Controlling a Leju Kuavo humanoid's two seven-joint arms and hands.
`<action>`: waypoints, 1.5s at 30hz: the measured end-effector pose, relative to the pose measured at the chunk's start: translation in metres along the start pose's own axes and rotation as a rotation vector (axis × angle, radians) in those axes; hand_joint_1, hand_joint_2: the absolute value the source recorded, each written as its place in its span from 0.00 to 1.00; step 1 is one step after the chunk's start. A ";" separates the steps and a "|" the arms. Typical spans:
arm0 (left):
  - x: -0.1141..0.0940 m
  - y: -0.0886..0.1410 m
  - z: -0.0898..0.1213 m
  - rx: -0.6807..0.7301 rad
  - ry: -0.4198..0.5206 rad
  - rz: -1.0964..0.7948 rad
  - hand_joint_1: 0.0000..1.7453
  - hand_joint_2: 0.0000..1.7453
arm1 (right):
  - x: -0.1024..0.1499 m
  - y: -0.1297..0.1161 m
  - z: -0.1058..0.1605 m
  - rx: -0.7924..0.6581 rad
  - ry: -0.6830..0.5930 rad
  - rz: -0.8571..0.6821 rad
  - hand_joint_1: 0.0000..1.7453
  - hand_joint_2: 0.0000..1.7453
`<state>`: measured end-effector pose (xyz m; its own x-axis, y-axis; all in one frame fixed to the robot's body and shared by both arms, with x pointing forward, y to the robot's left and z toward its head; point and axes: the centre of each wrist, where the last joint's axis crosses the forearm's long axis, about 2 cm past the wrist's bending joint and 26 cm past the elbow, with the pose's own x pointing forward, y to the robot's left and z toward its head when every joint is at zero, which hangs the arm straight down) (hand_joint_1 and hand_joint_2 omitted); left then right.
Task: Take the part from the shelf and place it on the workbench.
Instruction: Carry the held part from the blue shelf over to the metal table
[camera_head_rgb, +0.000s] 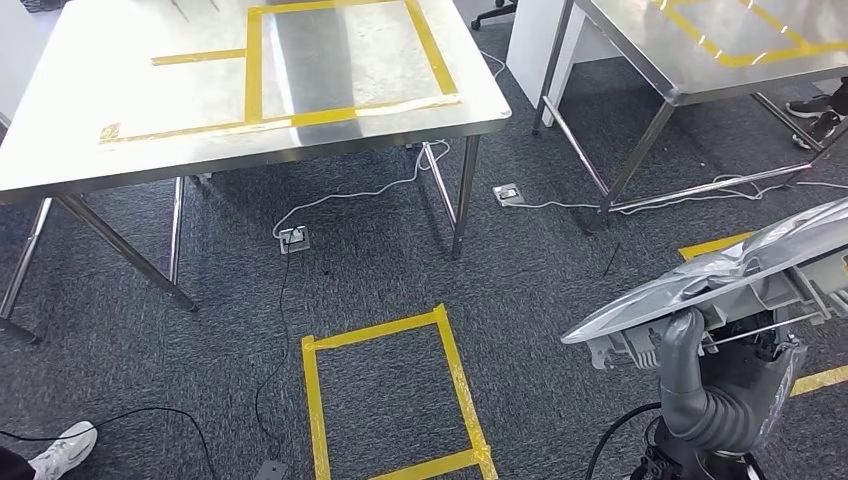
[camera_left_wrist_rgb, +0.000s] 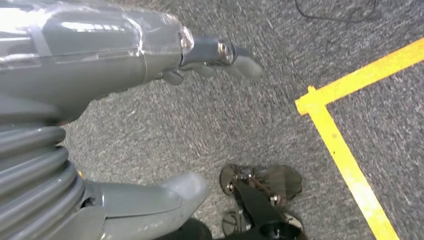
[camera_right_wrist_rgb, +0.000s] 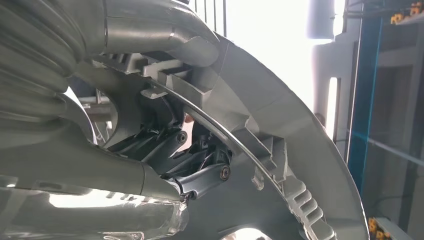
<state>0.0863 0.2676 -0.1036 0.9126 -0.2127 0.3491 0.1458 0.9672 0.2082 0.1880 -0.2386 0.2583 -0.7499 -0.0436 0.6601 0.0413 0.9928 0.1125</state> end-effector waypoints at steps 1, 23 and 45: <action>0.000 0.000 0.000 0.000 0.002 0.000 0.00 1.00 | 0.000 -0.001 0.000 -0.002 -0.001 0.001 1.00 1.00; -0.003 -0.002 0.001 -0.026 0.044 0.004 0.00 1.00 | -0.001 -0.006 0.001 -0.006 0.019 0.017 1.00 1.00; 0.000 -0.008 0.002 -0.037 0.032 0.008 0.00 1.00 | 0.000 -0.004 -0.001 0.011 0.010 0.039 1.00 1.00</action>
<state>0.0842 0.2593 -0.1037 0.9256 -0.2013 0.3207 0.1521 0.9733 0.1718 0.1884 -0.2428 0.2583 -0.7413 -0.0063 0.6711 0.0627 0.9949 0.0786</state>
